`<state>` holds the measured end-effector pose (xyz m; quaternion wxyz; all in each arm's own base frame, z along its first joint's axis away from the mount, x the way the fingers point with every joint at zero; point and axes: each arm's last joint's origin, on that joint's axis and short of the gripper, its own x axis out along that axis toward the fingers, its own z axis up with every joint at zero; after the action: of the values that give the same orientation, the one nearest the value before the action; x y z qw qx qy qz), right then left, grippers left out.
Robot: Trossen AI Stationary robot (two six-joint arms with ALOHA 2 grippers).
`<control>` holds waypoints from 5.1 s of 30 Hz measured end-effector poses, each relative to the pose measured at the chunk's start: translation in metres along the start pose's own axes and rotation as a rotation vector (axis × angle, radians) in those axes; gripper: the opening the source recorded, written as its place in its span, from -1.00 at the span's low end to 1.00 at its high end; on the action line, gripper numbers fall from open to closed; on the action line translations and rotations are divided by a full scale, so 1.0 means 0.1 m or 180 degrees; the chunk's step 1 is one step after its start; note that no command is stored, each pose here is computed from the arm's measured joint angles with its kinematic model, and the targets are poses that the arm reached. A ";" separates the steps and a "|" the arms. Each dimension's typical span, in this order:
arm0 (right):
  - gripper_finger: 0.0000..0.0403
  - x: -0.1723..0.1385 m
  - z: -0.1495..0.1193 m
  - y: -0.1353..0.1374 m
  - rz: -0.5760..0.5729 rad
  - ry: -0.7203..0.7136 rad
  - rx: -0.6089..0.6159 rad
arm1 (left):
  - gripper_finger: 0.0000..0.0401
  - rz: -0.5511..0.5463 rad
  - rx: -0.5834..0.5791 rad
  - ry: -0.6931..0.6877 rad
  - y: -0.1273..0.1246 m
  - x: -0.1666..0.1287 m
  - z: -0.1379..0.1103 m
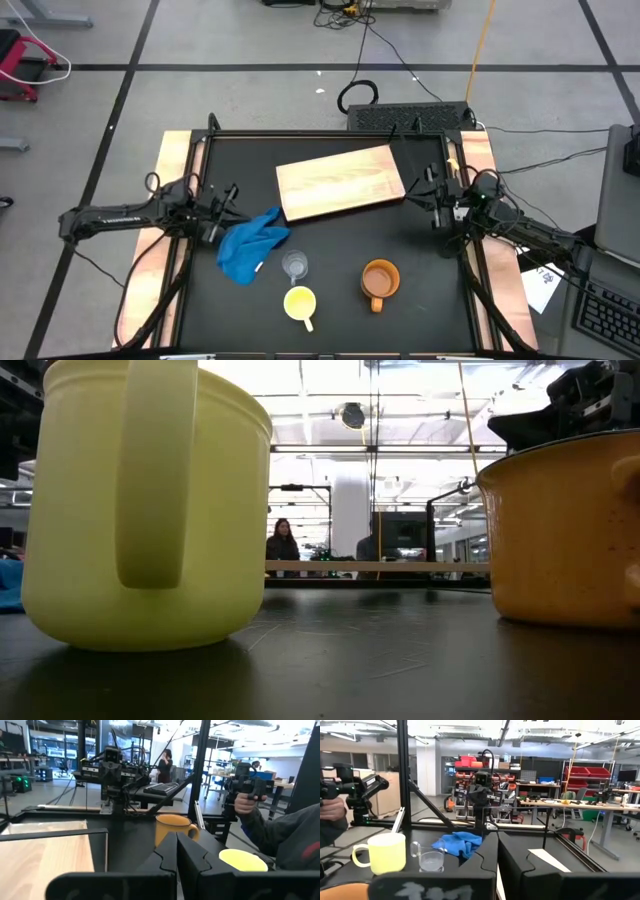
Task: Stack small to large cups/mugs on shelf
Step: Put the brown mug on the shelf
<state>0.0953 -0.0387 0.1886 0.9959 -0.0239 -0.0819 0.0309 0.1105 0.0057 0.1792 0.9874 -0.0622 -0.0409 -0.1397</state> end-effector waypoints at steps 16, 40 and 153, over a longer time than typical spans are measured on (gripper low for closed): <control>-1.00 0.00 -0.05 0.00 -0.0010 0.0142 0.0095 | -0.98 -0.0212 0.0181 0.0084 -0.16 0.25 0.37; -1.00 0.00 -0.07 0.00 -0.0013 0.0202 0.0122 | -0.98 -0.0261 0.0532 0.0145 -0.24 0.52 0.61; -1.00 0.00 -0.08 0.00 0.0045 0.0231 0.0185 | -0.98 0.1038 0.0135 -0.0015 -0.13 0.13 0.18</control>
<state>0.0966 -0.0389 0.1807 0.9982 0.0034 -0.0447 0.0394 0.1185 -0.0076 0.2002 0.9980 -0.0476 -0.0356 0.0235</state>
